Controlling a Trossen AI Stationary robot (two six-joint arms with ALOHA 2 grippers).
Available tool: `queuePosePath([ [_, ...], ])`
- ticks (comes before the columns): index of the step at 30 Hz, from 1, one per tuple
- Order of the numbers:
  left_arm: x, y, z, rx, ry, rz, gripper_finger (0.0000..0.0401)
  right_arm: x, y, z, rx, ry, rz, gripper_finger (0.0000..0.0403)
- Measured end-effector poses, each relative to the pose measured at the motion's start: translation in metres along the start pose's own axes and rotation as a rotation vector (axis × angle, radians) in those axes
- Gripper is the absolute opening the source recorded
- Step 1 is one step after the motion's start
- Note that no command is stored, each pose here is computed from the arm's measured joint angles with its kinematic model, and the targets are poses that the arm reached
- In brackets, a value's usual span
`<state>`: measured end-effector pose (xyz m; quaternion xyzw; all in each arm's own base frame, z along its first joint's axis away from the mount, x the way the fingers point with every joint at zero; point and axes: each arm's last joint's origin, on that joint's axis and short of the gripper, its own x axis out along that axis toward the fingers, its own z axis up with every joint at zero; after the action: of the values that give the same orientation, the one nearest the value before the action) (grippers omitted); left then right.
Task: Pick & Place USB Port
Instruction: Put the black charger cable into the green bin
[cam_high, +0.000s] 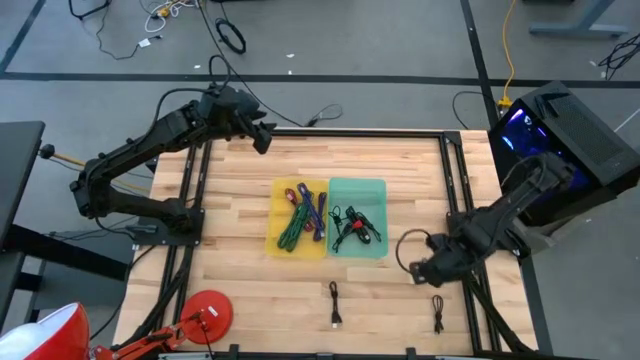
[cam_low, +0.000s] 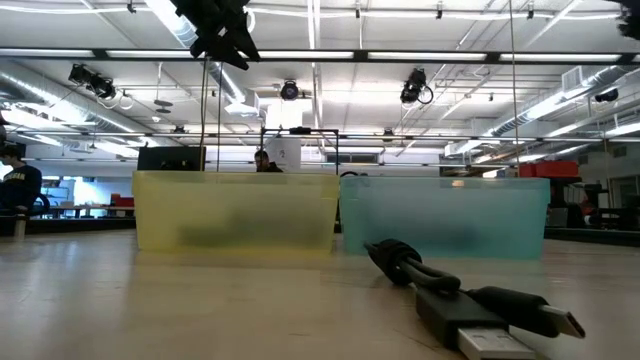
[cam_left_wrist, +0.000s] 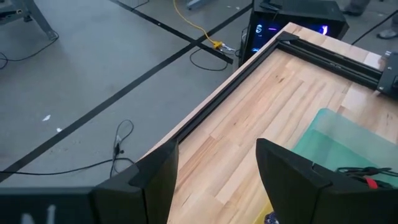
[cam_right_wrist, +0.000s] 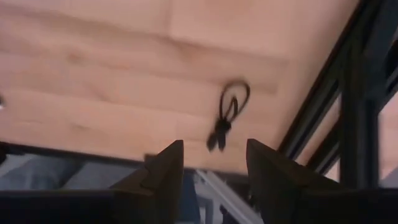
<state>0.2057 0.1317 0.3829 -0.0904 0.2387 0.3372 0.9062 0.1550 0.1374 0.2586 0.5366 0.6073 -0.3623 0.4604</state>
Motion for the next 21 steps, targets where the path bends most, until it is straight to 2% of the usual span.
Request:
queuePosePath([
  [6, 0.000, 0.000, 0.002, -0.003, -0.018, -0.001, 0.0220, 0.039, -0.008, -0.012, -0.023, 0.182, -0.020, 0.0175],
  [10, 0.000, 0.000, 0.002, -0.003, -0.019, -0.002, 0.0220, 0.050, -0.014, -0.007, -0.016, 0.180, -0.053, 0.0175],
  [21, 0.000, 0.000, 0.002, -0.004, -0.024, -0.002, 0.0220, 0.082, -0.020, 0.006, -0.039, 0.233, -0.015, 0.0175],
])
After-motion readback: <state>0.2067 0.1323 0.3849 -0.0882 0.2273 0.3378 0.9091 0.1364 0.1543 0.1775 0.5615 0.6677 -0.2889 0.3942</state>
